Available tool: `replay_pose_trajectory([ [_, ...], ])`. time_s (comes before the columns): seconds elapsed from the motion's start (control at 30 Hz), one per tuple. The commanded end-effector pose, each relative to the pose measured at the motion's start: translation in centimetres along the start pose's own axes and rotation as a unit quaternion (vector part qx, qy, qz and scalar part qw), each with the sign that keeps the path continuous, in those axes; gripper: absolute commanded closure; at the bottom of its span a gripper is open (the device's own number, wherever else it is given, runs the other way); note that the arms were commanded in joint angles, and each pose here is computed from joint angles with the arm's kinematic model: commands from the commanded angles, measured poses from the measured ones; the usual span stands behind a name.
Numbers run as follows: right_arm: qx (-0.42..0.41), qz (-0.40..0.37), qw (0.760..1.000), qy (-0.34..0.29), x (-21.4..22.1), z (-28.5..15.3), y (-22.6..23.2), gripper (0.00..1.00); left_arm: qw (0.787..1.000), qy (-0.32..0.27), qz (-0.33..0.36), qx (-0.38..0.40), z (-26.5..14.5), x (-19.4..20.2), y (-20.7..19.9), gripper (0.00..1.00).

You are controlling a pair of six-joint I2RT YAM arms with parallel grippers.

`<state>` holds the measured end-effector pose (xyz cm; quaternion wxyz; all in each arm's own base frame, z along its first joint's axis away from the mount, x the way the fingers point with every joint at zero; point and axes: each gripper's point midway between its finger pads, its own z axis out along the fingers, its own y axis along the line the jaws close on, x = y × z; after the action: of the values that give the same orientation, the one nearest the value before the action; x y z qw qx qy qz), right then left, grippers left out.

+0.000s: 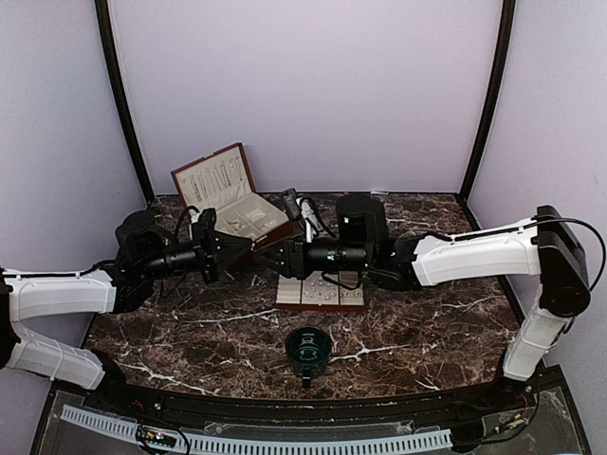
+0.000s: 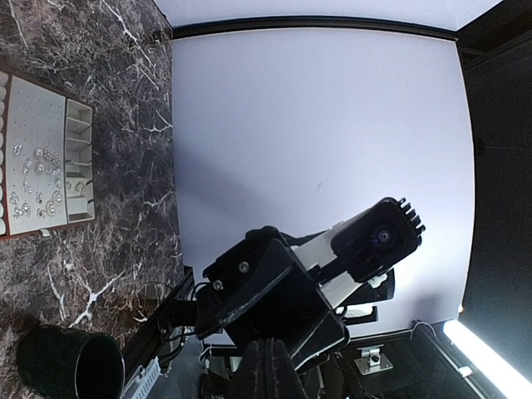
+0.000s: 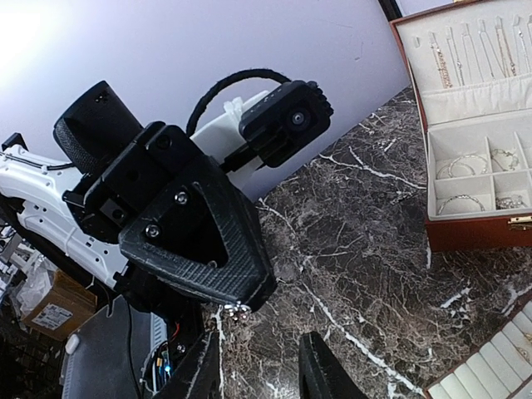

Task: Organize the mixed jewelry
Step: Pass from the left arm to the right

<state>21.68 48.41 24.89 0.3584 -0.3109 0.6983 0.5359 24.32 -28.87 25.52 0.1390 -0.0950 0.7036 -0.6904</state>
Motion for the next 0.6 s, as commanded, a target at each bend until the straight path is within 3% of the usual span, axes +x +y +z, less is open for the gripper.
replay_pose_trajectory([
  [0.0, -0.012, -0.044, 0.998, -0.035, -2.18, 0.19, 1.31, 0.7, 1.0, 0.0, -0.008, 0.009, -0.13, 0.23, 0.06, 1.0],
  [0.57, 0.01, -0.092, 0.995, -0.026, -2.21, 1.09, 1.39, 0.73, 1.0, 0.006, -0.013, 0.01, -0.08, 0.44, -0.05, 1.0],
])
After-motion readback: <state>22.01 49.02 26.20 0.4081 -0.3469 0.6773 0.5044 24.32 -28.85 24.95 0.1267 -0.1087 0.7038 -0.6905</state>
